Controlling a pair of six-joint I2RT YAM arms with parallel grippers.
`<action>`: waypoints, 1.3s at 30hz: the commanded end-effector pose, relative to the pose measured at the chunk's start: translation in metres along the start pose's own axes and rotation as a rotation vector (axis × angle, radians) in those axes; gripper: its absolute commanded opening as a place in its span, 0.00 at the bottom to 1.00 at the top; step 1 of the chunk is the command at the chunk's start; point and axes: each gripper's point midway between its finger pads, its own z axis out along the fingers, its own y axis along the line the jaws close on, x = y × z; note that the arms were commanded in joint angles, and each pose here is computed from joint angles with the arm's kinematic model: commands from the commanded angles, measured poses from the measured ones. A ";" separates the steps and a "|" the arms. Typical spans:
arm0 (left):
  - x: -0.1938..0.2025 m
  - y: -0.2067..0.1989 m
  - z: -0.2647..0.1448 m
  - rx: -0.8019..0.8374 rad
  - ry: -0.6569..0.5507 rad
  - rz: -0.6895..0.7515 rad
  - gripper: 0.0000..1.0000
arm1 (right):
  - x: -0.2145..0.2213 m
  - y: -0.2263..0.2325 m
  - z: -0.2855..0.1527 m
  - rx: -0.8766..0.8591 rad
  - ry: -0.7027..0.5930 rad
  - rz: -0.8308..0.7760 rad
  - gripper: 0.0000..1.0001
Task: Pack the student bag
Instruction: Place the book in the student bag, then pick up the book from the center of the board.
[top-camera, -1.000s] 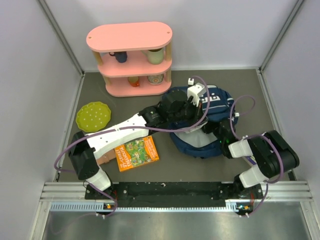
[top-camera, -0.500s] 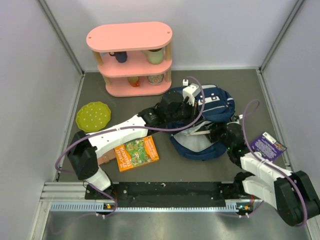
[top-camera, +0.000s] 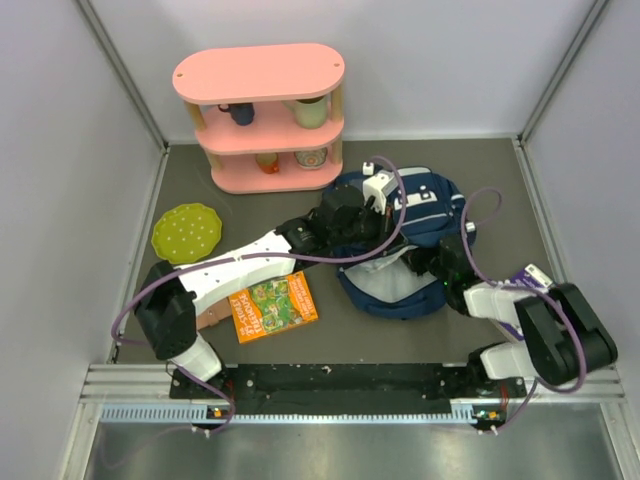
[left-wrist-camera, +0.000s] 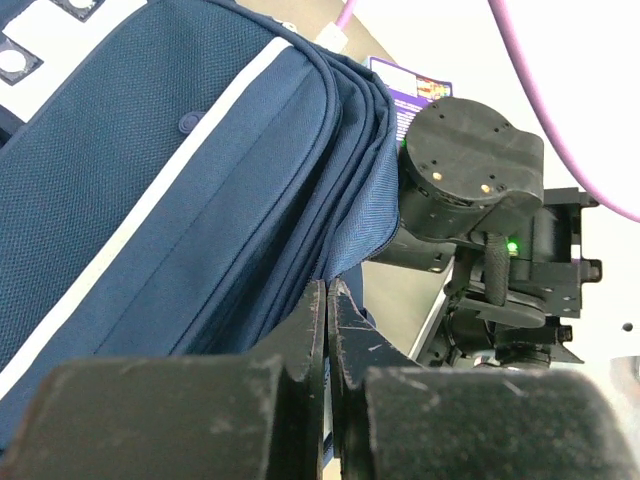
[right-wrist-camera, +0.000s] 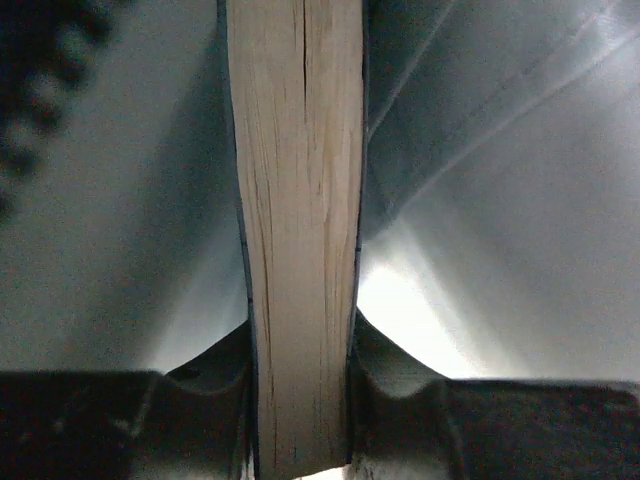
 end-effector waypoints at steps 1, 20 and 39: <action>-0.047 -0.010 -0.014 0.050 -0.164 -0.016 0.00 | -0.010 0.057 0.019 -0.193 -0.019 -0.028 0.30; -0.052 0.068 -0.010 -0.058 -0.165 -0.091 0.00 | 0.025 0.021 -0.109 -0.120 0.104 -0.284 0.89; -0.064 0.096 -0.019 -0.234 -0.256 -0.191 0.00 | 0.034 0.046 -0.125 -0.204 0.209 -0.578 0.85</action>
